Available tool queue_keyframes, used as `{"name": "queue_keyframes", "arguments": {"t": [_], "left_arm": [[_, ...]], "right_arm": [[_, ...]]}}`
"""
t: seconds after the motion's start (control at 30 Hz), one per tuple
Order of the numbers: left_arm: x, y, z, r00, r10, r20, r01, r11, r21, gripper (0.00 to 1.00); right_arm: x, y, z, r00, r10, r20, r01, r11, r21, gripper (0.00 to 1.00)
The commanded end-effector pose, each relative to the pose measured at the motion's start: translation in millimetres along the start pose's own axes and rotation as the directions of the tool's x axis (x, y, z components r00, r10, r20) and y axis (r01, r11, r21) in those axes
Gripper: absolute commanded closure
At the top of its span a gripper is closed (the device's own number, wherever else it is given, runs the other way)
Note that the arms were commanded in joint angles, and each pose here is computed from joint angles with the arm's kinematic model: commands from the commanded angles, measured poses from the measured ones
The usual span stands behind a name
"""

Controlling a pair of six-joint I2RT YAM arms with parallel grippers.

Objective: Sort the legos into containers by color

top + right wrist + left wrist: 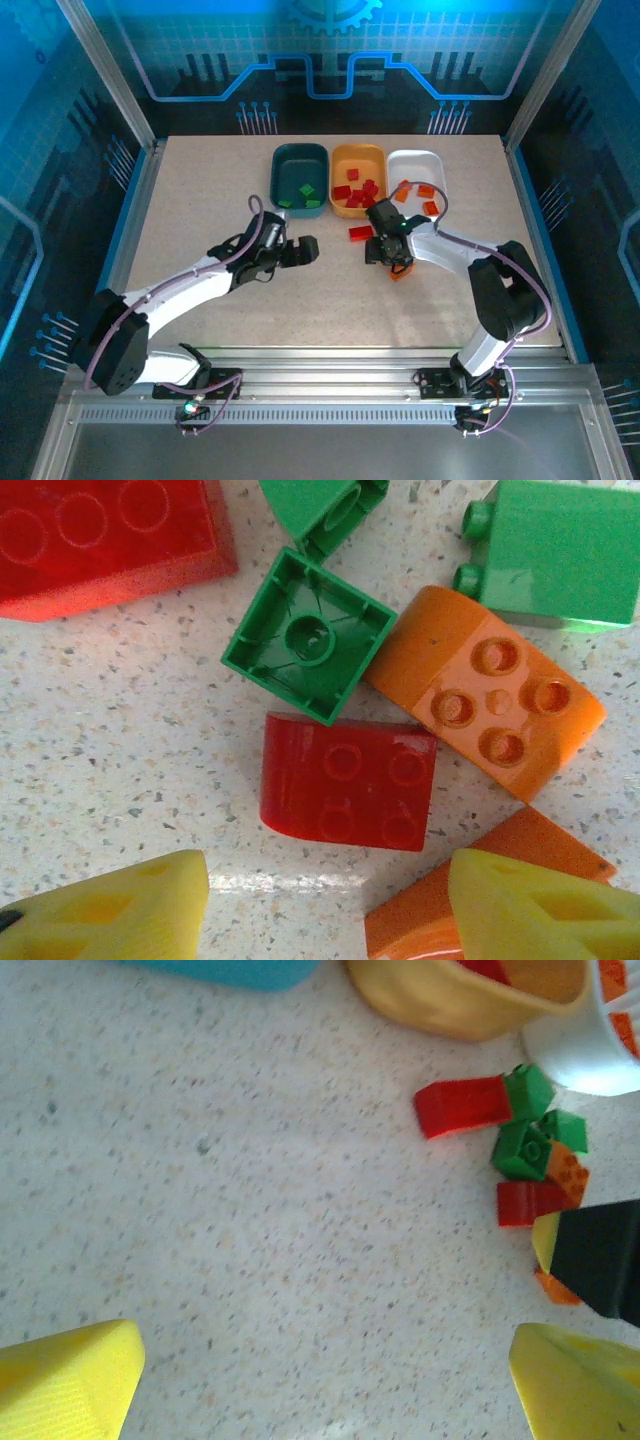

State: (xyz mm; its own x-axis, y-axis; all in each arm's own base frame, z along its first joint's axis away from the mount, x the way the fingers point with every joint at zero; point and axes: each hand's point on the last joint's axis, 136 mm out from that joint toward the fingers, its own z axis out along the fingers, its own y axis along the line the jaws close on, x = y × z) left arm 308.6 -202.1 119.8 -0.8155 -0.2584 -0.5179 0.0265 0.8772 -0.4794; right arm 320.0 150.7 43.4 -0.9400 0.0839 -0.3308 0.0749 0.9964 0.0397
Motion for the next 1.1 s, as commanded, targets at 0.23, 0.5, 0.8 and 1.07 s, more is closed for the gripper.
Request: {"name": "queue_keyframes", "arguments": {"t": [0.23, 0.5, 0.8, 1.07], "left_arm": [[-13, -14, -24, 0.997, -0.021, 0.072, 0.015, 0.997, 0.082, 0.04], [-10, -6, -31, 0.996, 0.003, 0.09, -0.008, 0.998, 0.058, 0.03], [-7, -2, -30, 0.996, 0.007, 0.084, -0.012, 0.999, 0.052, 0.03], [-7, -6, -29, 0.997, 0.008, 0.082, -0.013, 0.998, 0.065, 0.03]], "right_arm": [[-11, 9, 21, 0.999, 0.033, -0.025, -0.032, 0.999, 0.038, 0.35], [-13, 8, 35, 0.999, 0.033, -0.039, -0.03, 0.996, 0.082, 0.37], [-5, 13, 12, 0.999, -0.035, 0.013, 0.034, 0.994, 0.108, 0.42], [7, 35, -15, 0.99, -0.137, 0.037, 0.136, 0.99, 0.026, 0.44]]}}
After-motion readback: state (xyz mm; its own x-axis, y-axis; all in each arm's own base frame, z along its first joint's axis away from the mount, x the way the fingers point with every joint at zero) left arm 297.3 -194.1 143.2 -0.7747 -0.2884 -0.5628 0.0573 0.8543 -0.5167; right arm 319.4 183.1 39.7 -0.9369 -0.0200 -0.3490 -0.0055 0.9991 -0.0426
